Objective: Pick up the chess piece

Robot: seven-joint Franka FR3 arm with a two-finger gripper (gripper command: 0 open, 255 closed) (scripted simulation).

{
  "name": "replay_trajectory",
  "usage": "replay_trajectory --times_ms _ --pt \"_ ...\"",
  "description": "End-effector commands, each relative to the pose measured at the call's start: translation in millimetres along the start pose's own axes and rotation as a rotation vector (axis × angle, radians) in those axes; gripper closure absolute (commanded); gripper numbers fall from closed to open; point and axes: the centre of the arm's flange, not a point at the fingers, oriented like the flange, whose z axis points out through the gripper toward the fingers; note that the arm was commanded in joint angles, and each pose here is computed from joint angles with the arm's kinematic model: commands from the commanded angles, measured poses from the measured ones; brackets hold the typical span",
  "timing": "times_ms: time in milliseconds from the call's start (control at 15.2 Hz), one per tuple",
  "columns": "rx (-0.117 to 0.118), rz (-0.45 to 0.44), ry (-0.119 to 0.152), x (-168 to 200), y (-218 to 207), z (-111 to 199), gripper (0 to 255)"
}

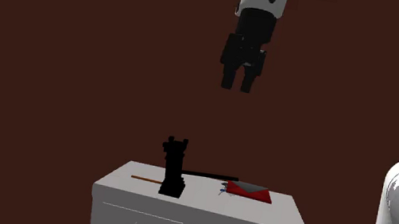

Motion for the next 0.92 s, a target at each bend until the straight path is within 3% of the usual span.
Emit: replay_trajectory --times_ms 0,858 --pt "0.000 0.000 0.000 0.0 0.0 0.0 0" --pt "-0.076 -0.026 -0.061 118.1 62.0 111.0 0"
